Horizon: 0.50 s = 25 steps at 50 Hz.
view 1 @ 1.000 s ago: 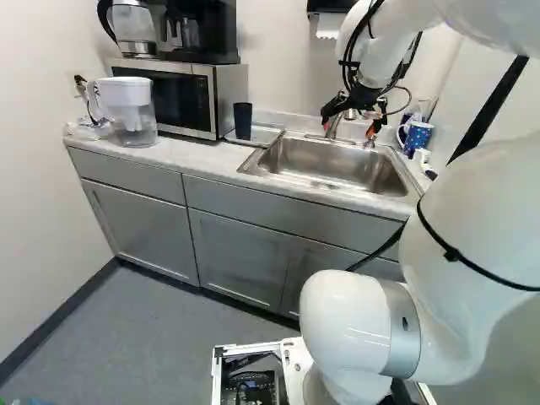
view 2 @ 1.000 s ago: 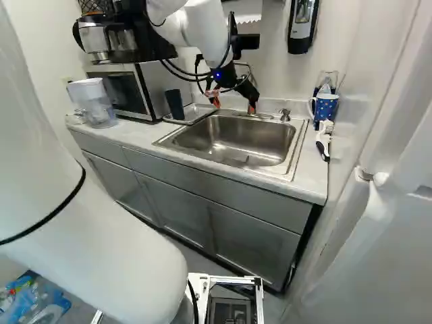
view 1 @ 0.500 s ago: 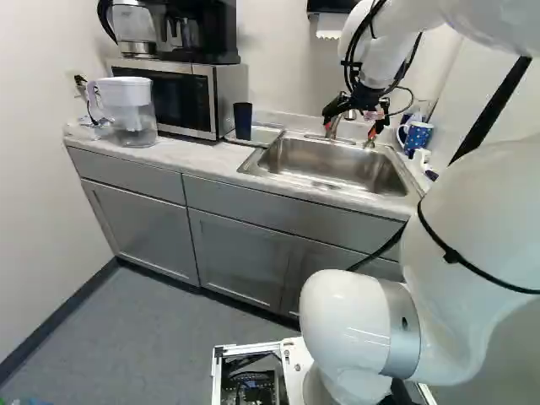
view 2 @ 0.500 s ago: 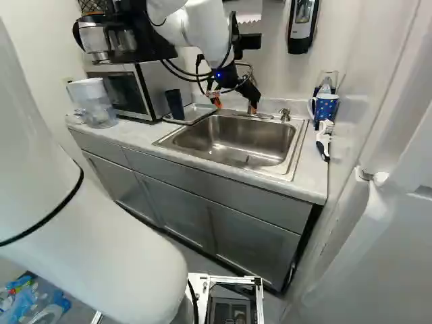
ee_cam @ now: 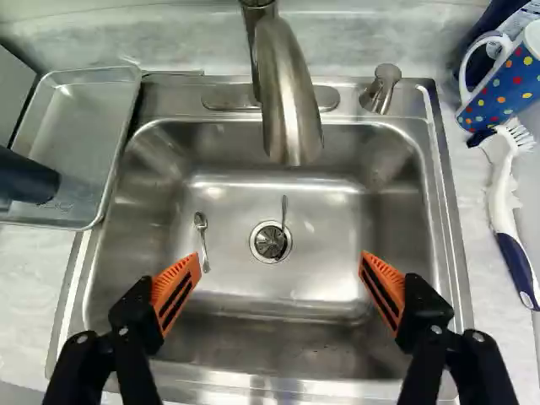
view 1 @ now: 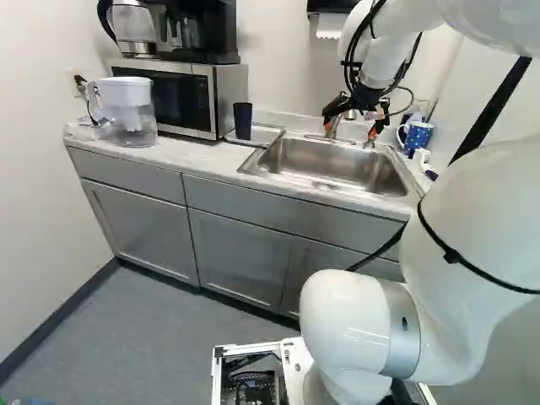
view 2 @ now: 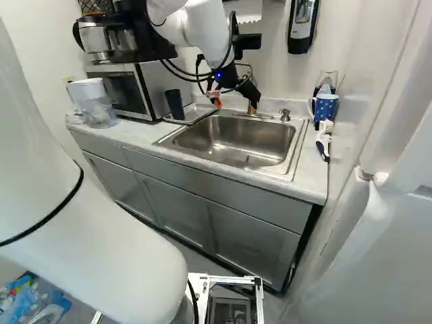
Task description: Rinse the cup and place it in the tray
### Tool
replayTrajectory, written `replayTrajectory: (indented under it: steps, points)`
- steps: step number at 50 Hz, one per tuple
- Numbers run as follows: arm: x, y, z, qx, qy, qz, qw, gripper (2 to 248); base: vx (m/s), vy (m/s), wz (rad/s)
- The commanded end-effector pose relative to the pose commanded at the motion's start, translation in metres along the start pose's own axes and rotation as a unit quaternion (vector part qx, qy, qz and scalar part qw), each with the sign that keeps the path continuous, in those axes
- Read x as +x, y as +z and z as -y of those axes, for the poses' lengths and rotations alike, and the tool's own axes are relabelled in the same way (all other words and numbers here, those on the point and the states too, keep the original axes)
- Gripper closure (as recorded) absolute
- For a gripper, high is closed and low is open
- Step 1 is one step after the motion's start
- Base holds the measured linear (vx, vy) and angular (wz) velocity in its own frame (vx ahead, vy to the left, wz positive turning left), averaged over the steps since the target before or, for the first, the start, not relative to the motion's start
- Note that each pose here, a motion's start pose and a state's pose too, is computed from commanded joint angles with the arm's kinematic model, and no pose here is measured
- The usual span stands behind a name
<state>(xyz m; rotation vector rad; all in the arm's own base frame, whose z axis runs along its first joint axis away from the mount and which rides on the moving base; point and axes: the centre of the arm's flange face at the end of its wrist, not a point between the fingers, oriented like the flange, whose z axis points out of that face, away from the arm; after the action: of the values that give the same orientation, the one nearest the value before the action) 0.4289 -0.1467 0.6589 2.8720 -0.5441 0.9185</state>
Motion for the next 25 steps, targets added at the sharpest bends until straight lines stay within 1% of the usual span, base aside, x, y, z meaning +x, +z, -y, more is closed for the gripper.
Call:
replayTrajectory:
  steps: [25]
  points:
    - [0.0, 0.0, 0.0, 0.0, 0.0, 0.0, 1.0, 3, -0.001, 0.001, -0.001]
